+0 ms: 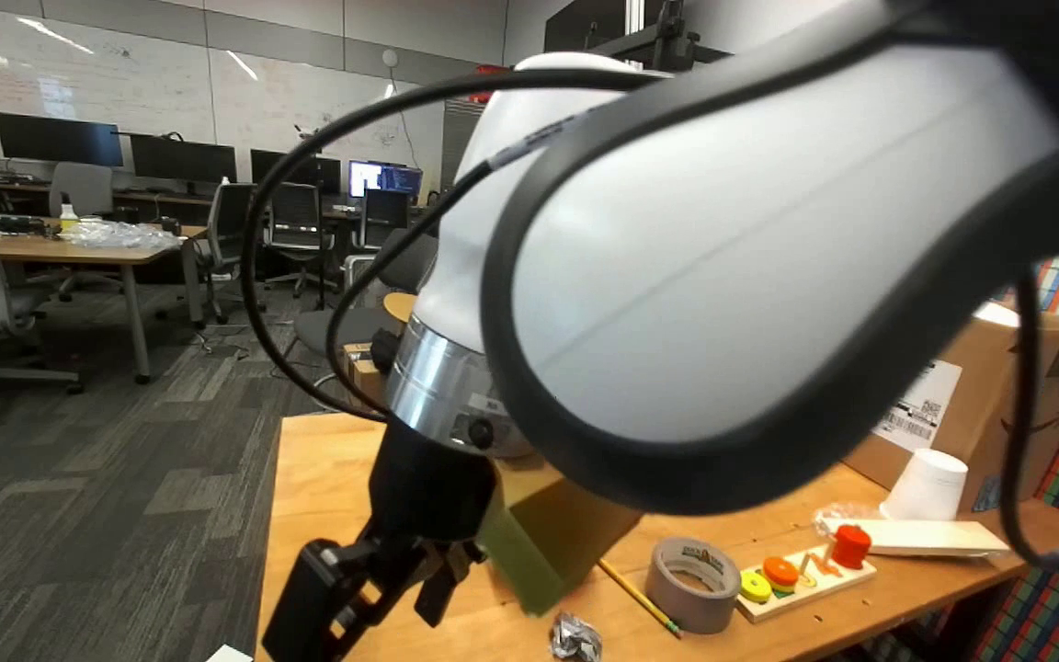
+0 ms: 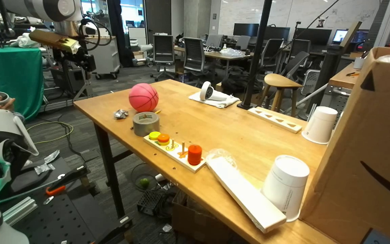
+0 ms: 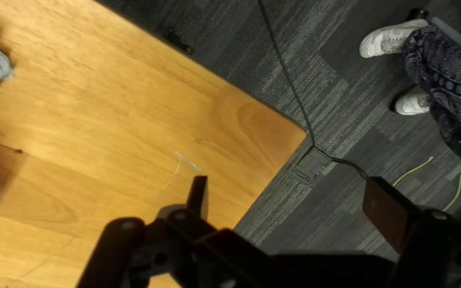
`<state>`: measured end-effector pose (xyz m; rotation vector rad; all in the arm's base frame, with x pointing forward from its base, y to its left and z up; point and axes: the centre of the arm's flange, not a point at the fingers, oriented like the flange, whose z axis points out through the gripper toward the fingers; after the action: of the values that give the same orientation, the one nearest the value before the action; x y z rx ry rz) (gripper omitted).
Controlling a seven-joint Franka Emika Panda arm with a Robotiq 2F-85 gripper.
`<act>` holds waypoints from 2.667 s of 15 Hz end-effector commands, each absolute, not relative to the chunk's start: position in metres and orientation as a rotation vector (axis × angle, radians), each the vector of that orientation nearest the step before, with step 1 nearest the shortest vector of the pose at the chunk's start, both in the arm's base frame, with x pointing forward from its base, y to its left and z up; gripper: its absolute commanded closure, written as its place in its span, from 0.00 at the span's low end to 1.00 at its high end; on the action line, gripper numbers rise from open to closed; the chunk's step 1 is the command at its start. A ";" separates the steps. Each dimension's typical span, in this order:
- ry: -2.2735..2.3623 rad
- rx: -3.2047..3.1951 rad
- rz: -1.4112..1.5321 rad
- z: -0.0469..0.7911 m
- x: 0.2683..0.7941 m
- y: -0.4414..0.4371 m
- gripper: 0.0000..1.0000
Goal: Move the red ball to the right
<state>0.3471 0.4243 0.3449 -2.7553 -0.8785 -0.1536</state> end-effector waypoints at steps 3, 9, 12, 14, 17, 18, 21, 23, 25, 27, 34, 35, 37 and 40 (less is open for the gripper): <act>-0.861 -2.653 -0.093 0.337 0.405 0.478 0.00; -0.770 -2.647 -0.042 0.323 0.459 0.492 0.00; -0.709 -2.688 -0.029 0.317 0.493 0.480 0.00; -0.664 -2.709 -0.020 0.311 0.517 0.467 0.00; -0.595 -2.708 -0.005 0.296 0.549 0.447 0.00; -0.579 -2.703 0.007 0.290 0.557 0.443 0.00; -0.504 -2.701 0.079 0.260 0.576 0.419 0.00; -0.479 -2.827 0.000 0.285 0.584 0.348 0.00; -0.496 -2.928 -0.119 0.320 0.582 0.329 0.00; -0.557 -3.007 -0.230 0.363 0.579 0.315 0.00; -0.970 -3.207 -0.534 0.443 0.468 0.366 0.00; -1.010 -3.218 -0.579 0.446 0.445 0.379 0.00; -1.056 -3.200 -0.601 0.441 0.398 0.402 0.00; -1.048 -3.203 -0.549 0.426 0.372 0.412 0.00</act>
<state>0.3993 0.4189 0.4309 -3.1821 -1.0701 -0.5489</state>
